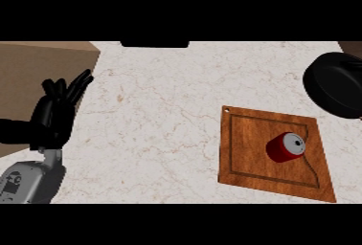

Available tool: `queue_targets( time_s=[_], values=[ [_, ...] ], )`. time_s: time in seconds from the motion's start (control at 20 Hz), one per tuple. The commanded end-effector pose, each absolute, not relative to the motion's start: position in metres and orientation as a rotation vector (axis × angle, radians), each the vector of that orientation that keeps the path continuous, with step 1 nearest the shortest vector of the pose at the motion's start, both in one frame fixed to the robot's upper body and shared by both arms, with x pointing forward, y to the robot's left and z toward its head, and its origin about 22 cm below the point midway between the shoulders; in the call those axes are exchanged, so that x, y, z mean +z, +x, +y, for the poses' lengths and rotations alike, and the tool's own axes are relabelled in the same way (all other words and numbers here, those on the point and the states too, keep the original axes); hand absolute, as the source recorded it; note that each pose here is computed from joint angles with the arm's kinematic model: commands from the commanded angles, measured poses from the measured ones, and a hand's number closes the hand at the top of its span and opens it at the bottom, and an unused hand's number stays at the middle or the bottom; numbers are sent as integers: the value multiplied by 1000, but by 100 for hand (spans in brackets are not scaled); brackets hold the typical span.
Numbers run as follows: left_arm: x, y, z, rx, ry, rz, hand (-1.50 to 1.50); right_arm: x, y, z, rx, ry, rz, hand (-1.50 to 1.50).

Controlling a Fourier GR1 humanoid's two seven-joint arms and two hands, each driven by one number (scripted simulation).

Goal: Pick the can from the cutting board and place it in the pot

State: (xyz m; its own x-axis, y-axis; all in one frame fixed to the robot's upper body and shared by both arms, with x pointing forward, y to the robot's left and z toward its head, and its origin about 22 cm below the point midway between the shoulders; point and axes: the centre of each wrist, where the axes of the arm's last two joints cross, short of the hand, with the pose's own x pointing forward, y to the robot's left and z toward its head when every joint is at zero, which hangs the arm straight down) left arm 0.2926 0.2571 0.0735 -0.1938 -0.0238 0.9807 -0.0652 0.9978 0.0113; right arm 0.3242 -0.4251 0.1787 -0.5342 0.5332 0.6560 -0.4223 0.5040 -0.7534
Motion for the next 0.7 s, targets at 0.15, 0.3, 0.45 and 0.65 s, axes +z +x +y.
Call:
queue_targets(
  time_s=[0.15,0.3,0.45,0.65],
  values=[
    [74,296,251,23,71,-1771,0,190,336,-405,1563,-14,-1560,-150],
    [79,301,260,46,81,-1769,0,175,347,-390,1597,-31,-1552,-150],
    [73,303,260,53,103,-1760,0,173,347,-375,1656,-42,-1461,-150],
    [69,299,260,47,103,-1761,0,159,343,-366,1675,-46,-1398,-150]
  ],
)
